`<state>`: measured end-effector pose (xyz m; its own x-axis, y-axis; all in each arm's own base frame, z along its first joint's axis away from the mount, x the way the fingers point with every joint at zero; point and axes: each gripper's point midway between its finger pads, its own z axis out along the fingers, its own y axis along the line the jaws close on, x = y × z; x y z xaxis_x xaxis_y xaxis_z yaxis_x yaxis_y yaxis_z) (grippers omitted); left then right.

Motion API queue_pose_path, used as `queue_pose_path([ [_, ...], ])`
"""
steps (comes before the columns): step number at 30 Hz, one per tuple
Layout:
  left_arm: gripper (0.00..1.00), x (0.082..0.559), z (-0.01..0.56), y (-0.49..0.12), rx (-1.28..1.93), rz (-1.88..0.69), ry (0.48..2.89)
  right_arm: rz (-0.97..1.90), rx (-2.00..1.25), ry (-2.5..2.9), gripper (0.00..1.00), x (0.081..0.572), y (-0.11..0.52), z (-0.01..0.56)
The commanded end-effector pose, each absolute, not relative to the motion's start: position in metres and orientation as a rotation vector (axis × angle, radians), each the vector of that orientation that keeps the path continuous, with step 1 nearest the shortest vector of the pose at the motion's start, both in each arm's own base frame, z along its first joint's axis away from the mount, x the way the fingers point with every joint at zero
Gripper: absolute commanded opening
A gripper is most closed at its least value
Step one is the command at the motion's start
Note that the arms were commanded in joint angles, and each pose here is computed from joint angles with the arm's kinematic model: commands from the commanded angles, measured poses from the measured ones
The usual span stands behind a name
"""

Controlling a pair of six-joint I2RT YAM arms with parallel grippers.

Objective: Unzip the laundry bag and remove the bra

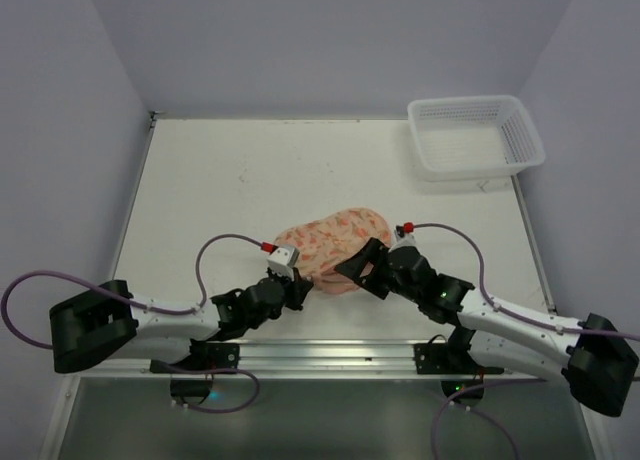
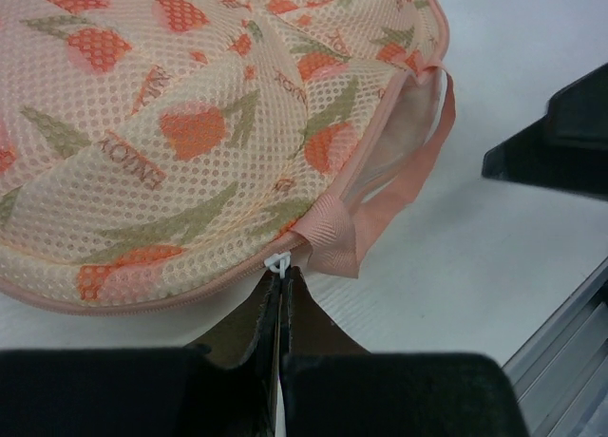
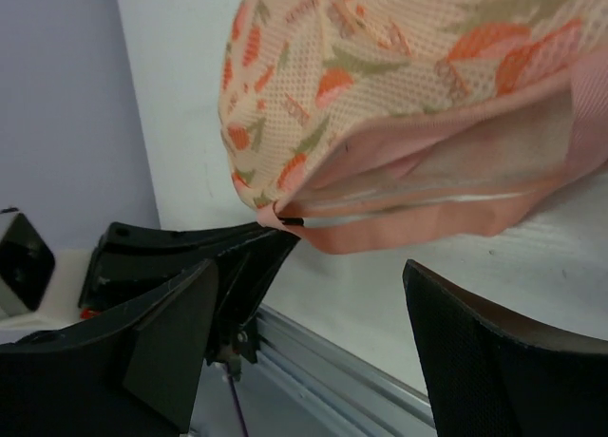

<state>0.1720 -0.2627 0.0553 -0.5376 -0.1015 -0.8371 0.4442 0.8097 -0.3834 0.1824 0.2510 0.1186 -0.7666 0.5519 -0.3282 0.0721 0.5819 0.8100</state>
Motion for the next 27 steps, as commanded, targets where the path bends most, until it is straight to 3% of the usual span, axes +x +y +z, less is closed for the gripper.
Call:
queue_pose_path([
  [1, 0.0, 0.179, 0.088, -0.29, 0.234, -0.825, 1.935, 1.204, 0.609, 2.255, 0.81, 0.182, 0.275, 0.128],
  [18, 0.0, 0.172, 0.089, -0.301, 0.281, -0.86, 1.918, 1.217, 0.782, 2.216, 0.81, 0.199, 0.305, 0.111],
  [21, 0.0, 0.172, 0.088, -0.299, 0.283, -0.853, 1.918, 1.178, 0.815, 2.186, 0.77, 0.207, 0.302, 0.108],
  [27, 0.0, 0.172, 0.085, -0.297, 0.276, -0.853, 1.919, 1.202, 0.823, 2.113, 0.61, 0.217, 0.304, 0.108],
])
